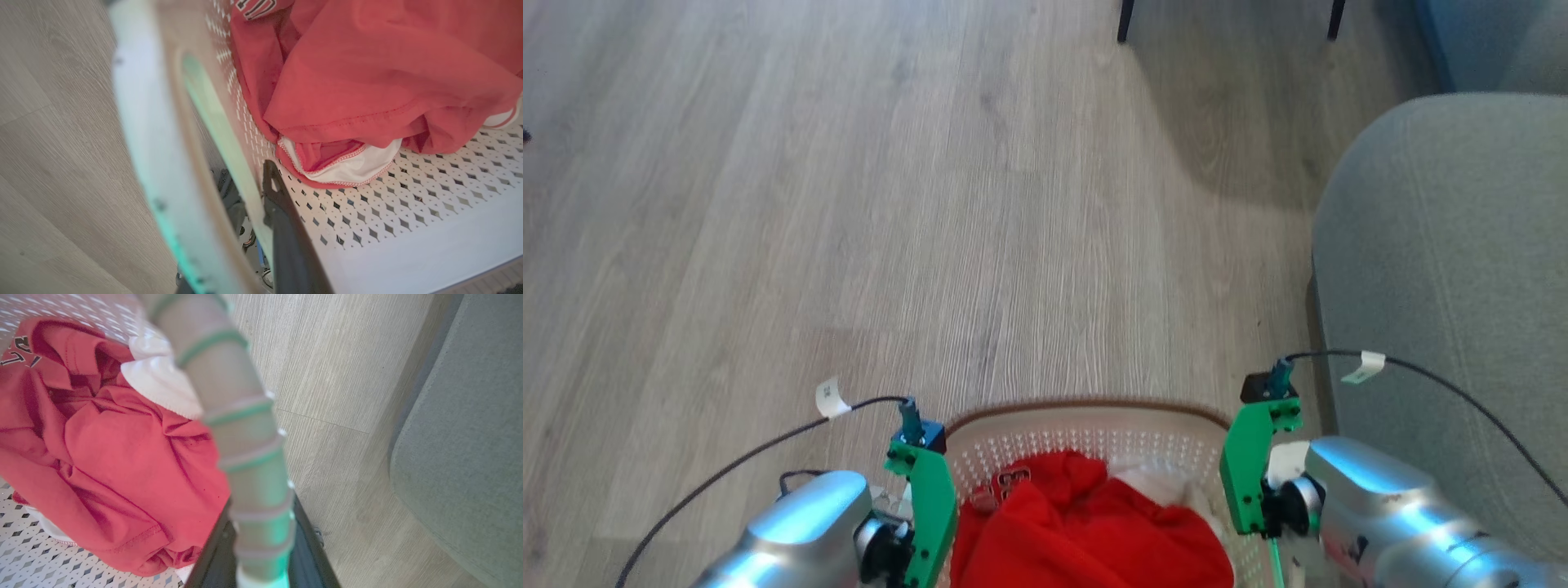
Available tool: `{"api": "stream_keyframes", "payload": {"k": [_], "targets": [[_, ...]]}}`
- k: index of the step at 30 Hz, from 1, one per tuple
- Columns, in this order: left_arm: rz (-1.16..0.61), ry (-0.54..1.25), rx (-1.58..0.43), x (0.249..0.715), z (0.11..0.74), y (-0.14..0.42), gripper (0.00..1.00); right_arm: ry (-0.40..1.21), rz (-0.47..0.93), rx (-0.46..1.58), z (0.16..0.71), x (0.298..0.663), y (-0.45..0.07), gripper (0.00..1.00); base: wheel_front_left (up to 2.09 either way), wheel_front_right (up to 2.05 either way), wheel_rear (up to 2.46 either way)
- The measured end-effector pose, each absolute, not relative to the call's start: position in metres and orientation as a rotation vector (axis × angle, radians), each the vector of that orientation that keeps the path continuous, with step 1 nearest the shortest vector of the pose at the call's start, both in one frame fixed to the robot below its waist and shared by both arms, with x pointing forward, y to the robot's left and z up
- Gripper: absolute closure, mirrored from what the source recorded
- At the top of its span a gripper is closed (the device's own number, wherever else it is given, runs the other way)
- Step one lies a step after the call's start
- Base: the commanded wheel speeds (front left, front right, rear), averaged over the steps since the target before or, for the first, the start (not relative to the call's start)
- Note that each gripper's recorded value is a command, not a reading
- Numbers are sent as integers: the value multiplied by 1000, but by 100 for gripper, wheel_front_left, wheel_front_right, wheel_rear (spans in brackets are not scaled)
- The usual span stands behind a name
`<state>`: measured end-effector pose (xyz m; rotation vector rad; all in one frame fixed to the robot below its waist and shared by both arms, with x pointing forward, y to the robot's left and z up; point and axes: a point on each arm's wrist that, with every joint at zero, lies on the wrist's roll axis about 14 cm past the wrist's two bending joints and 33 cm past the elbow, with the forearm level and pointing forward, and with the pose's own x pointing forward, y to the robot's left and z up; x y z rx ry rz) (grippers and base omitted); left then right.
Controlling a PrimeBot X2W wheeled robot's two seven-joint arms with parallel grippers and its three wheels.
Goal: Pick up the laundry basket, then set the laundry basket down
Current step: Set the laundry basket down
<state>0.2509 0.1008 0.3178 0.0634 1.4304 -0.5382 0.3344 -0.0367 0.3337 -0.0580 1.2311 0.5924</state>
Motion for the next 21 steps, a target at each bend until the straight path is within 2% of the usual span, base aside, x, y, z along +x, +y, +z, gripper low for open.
{"api": "stream_keyframes", "payload": {"k": [8, 18, 21], "targets": [[-506, 1388, 66, 282, 304, 102, 100, 1200, 592, -20, 324, 364, -32, 100, 0, 0, 0], [-515, 1385, 62, 309, 273, 94, 100, 1199, 550, 53, 283, 390, -39, 100, 0, 0, 0], [-515, 1349, 65, 324, 262, 93, 100, 1167, 507, 141, 273, 406, -39, 100, 0, 0, 0]]}}
